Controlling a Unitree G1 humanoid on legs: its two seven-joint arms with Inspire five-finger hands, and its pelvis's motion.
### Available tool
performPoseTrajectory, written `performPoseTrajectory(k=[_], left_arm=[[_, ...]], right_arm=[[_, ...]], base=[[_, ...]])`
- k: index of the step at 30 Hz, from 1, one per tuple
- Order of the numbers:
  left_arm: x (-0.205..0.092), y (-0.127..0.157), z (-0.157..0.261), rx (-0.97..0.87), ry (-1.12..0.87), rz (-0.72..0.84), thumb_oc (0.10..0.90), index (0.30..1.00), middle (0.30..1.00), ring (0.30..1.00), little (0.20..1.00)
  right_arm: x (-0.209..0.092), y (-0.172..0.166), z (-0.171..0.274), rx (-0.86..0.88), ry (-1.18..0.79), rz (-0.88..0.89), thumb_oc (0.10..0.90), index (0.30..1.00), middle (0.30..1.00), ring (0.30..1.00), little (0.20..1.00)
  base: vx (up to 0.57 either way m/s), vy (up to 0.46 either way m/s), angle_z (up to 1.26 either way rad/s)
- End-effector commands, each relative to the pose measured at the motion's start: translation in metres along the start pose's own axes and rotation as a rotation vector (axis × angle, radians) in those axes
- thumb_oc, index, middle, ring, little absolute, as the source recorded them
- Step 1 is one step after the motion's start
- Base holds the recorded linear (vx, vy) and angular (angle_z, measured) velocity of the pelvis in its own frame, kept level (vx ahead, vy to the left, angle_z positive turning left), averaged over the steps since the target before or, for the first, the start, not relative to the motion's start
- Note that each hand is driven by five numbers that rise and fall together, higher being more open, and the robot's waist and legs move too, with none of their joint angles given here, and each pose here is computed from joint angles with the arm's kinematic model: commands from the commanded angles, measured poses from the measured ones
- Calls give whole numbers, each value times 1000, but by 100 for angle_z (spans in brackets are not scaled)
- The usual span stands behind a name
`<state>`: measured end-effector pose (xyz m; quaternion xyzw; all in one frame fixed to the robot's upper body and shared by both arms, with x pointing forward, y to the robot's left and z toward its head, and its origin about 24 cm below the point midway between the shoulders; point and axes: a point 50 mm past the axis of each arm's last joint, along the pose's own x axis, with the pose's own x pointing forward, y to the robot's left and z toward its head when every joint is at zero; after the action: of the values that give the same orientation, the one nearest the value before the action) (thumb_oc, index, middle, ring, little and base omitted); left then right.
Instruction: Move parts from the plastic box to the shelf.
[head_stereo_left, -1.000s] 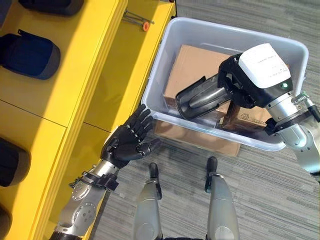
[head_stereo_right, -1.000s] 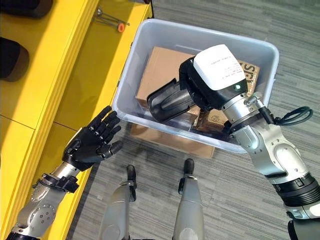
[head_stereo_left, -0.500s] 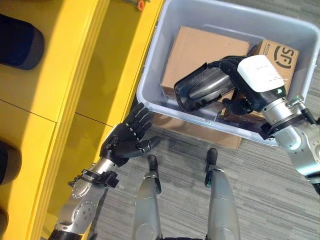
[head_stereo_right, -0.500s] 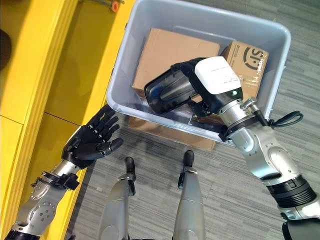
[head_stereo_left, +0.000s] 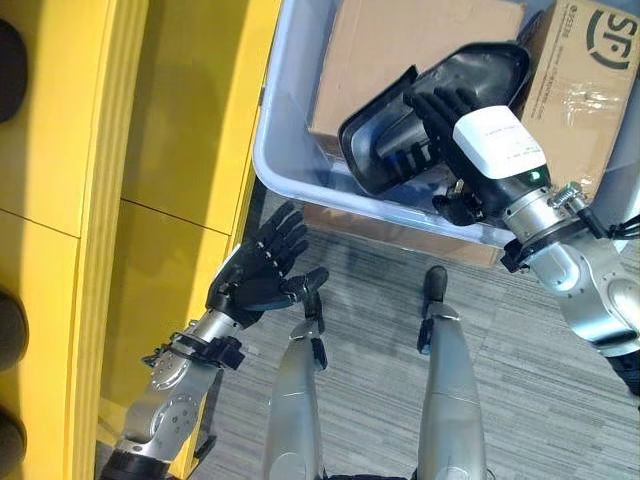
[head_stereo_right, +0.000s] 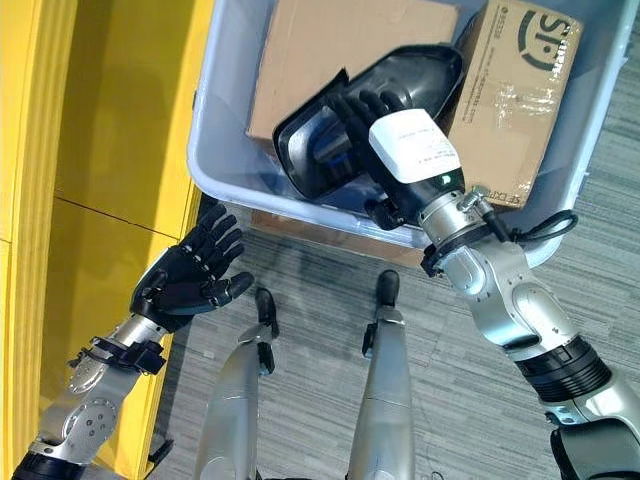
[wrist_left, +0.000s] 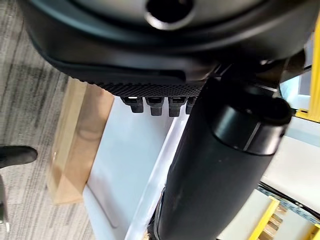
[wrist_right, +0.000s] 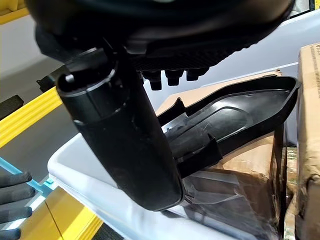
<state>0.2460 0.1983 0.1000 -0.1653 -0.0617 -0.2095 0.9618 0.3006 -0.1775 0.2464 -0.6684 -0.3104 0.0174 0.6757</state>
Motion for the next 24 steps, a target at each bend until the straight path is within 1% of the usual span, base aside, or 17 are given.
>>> performPoseTrajectory(k=[1,5,10,18,24], left_arm=[[3,-21,24,-3,-184,-87,900,1000,1000,1000,1000],[3,-21,24,-2,-189,-88,900,1000,1000,1000,1000],[4,-23,24,0,-193,-103,900,1000,1000,1000,1000],[5,-24,24,13,-202,-108,900,1000,1000,1000,1000],[4,-25,25,22,-212,-111,900,1000,1000,1000,1000]], right_arm=[[14,-41,25,-115,-151,-201,900,1000,1000,1000,1000],[16,-44,25,-146,-152,-227,900,1000,1000,1000,1000],[21,-56,24,-237,-154,-282,900,1000,1000,1000,1000],[30,-68,24,-316,-162,-279,900,1000,1000,1000,1000],[32,-75,24,-333,-150,-287,900,1000,1000,1000,1000]], base=[[0,0,0],[-5,2,-1],[-15,-5,1],[-17,-13,1],[-4,-5,3]])
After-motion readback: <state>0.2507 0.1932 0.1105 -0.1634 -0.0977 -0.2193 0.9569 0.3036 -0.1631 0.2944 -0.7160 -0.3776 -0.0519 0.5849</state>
